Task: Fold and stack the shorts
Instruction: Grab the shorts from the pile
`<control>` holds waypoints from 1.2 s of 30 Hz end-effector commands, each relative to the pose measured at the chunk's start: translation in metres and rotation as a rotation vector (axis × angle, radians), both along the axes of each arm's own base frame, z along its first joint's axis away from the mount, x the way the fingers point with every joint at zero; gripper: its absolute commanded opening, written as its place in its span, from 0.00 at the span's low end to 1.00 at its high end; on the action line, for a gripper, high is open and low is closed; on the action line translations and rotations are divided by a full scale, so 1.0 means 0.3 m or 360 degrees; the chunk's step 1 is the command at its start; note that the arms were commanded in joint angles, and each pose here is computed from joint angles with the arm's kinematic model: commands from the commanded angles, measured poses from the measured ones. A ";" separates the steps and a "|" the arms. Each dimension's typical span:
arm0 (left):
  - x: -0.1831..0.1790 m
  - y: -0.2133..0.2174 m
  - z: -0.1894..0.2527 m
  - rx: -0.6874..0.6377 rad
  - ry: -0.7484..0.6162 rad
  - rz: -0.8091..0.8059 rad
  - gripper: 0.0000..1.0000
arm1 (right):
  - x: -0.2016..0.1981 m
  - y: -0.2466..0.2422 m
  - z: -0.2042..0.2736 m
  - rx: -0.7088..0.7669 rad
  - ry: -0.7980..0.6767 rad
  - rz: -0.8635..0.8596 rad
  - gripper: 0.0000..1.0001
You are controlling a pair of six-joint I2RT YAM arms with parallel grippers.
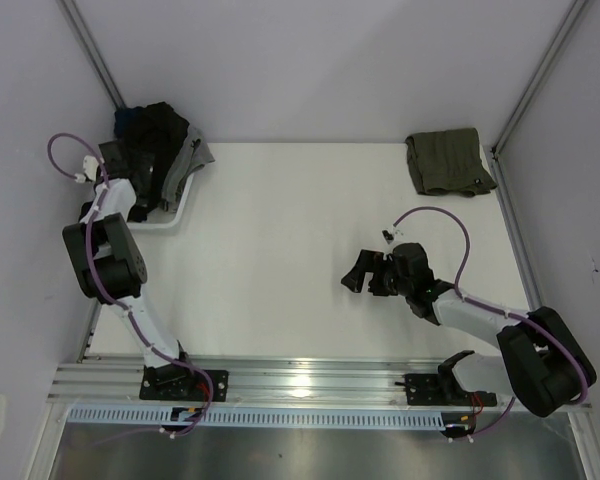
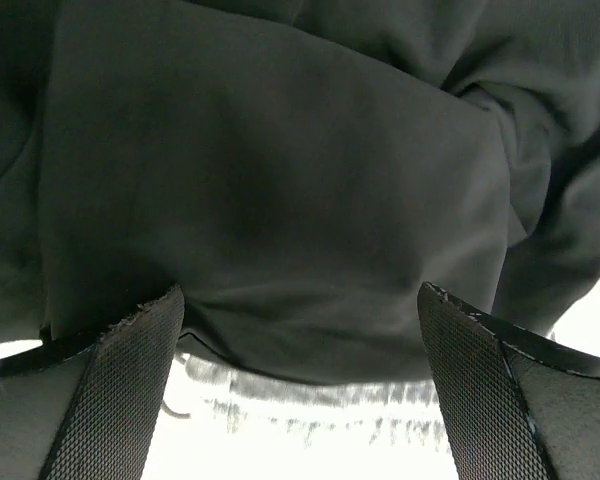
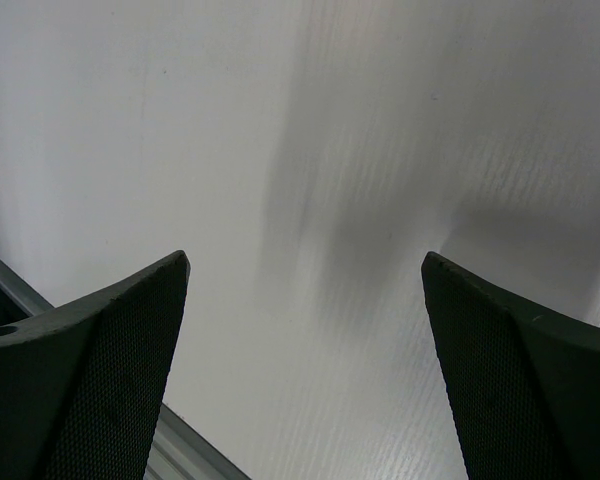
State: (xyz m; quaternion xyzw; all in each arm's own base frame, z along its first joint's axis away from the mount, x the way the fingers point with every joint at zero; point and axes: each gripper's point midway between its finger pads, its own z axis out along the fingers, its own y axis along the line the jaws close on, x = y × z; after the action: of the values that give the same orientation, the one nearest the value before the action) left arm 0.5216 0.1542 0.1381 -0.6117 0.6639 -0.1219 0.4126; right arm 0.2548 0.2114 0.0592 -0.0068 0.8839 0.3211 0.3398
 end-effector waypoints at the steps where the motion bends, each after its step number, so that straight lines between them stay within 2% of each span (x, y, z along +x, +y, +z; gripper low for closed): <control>1: 0.065 0.016 0.059 0.0001 -0.0093 0.0015 0.99 | 0.032 0.015 0.030 0.0033 -0.0061 -0.0007 0.99; 4: 0.088 0.027 0.003 -0.0011 -0.0068 0.0031 0.97 | 0.036 0.010 0.022 0.0020 -0.0058 -0.0016 0.99; 7: 0.101 0.028 -0.025 -0.0019 -0.0089 0.0023 0.77 | 0.042 0.001 0.012 0.0005 -0.0051 -0.0029 0.99; 8: 0.108 0.023 -0.011 -0.0013 -0.0120 0.0017 0.55 | 0.044 -0.001 0.010 0.0007 -0.0047 -0.0033 0.99; 10: 0.086 0.032 0.004 0.0022 -0.0154 0.0061 0.21 | 0.046 -0.002 0.001 0.0007 -0.0032 -0.0037 0.99; 11: 0.074 0.031 0.011 0.0042 -0.0153 0.0075 0.00 | 0.048 -0.001 0.001 0.0011 -0.0032 -0.0035 0.99; 14: 0.054 0.046 0.089 0.0154 -0.0160 0.0108 0.03 | 0.046 0.004 -0.010 0.0012 -0.0011 -0.0029 0.99; 16: 0.041 0.054 0.121 0.0178 -0.0151 0.0126 0.09 | 0.048 0.009 -0.009 0.0020 -0.0014 -0.0021 0.98; 17: 0.037 0.055 0.157 0.0201 -0.0174 0.0121 0.16 | 0.048 0.009 -0.013 0.0021 -0.0005 -0.0020 0.98; 19: 0.028 0.062 0.196 0.0228 -0.0198 0.0129 0.16 | 0.049 0.011 -0.011 0.0025 -0.0005 -0.0020 0.98; 21: 0.018 0.057 0.245 0.0249 -0.0241 0.0126 0.00 | 0.048 0.012 -0.013 0.0022 -0.0004 -0.0016 0.98; 26: -0.003 0.051 0.382 0.0327 -0.0354 0.0127 0.00 | 0.046 0.011 -0.011 0.0022 -0.0006 -0.0019 0.98; 32: -0.035 -0.002 0.628 0.0435 -0.0558 0.0054 0.00 | 0.042 0.010 -0.016 0.0017 -0.0001 -0.0019 0.98; 36: -0.068 -0.087 0.901 0.0579 -0.0877 -0.0046 0.00 | 0.041 0.012 -0.012 0.0016 -0.0008 -0.0013 0.98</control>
State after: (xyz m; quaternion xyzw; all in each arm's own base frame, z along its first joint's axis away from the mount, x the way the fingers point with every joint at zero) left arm 0.5140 0.1494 0.2867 -0.5444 0.6054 -0.1238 0.5673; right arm 0.2589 0.2093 0.0441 0.0006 0.8912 0.3148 0.3267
